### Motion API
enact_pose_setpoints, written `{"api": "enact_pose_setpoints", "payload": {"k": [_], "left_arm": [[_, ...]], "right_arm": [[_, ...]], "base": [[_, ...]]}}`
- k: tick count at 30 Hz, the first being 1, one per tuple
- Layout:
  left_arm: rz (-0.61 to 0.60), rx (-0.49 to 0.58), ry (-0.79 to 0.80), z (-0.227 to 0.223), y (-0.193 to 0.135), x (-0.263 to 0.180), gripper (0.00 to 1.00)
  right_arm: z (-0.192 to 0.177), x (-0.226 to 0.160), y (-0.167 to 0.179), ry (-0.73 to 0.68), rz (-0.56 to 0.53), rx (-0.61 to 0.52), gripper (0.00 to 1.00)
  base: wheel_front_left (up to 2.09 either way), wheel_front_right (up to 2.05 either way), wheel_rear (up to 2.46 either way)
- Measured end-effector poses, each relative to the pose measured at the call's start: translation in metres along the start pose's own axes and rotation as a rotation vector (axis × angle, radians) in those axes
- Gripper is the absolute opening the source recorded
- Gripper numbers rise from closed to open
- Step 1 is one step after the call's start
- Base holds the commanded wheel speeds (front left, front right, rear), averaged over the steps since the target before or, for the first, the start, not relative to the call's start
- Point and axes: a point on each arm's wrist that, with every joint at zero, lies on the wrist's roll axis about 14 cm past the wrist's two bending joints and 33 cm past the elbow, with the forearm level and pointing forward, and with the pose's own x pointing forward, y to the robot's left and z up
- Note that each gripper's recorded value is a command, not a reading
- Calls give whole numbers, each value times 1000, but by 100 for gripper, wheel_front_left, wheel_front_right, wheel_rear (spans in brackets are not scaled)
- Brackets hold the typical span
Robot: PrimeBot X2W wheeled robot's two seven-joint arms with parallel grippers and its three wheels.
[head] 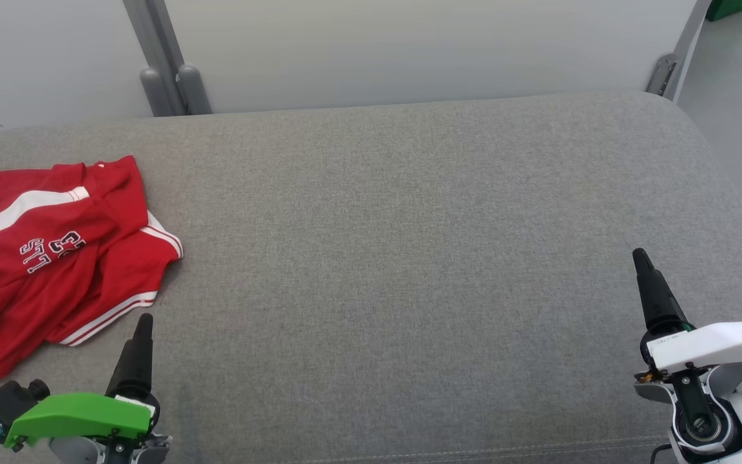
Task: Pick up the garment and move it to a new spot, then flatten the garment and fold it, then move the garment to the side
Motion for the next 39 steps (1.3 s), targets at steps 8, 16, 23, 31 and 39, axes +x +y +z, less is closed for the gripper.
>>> {"api": "enact_pose_setpoints", "payload": {"k": [8, 16, 23, 31, 39], "left_arm": [[-30, 185, -15, 5, -10, 1, 100], [-64, 352, -13, 0, -21, 2, 100], [-102, 478, -13, -6, -32, 4, 100], [-147, 596, -30, -10, -44, 5, 100], [-188, 685, -47, -14, -54, 5, 100]], "right_arm": [[-3, 0, 2, 3, -5, -160, 100], [-5, -1, 3, -8, 1, -297, 100], [-4, -3, 2, -22, -1, -417, 100], [-4, -5, 3, -35, 2, -554, 100], [-3, -6, 5, -53, 13, -665, 100]], "base": [[0, 0, 0], [0, 0, 0], [0, 0, 0], [0, 0, 0], [0, 0, 0]]}}
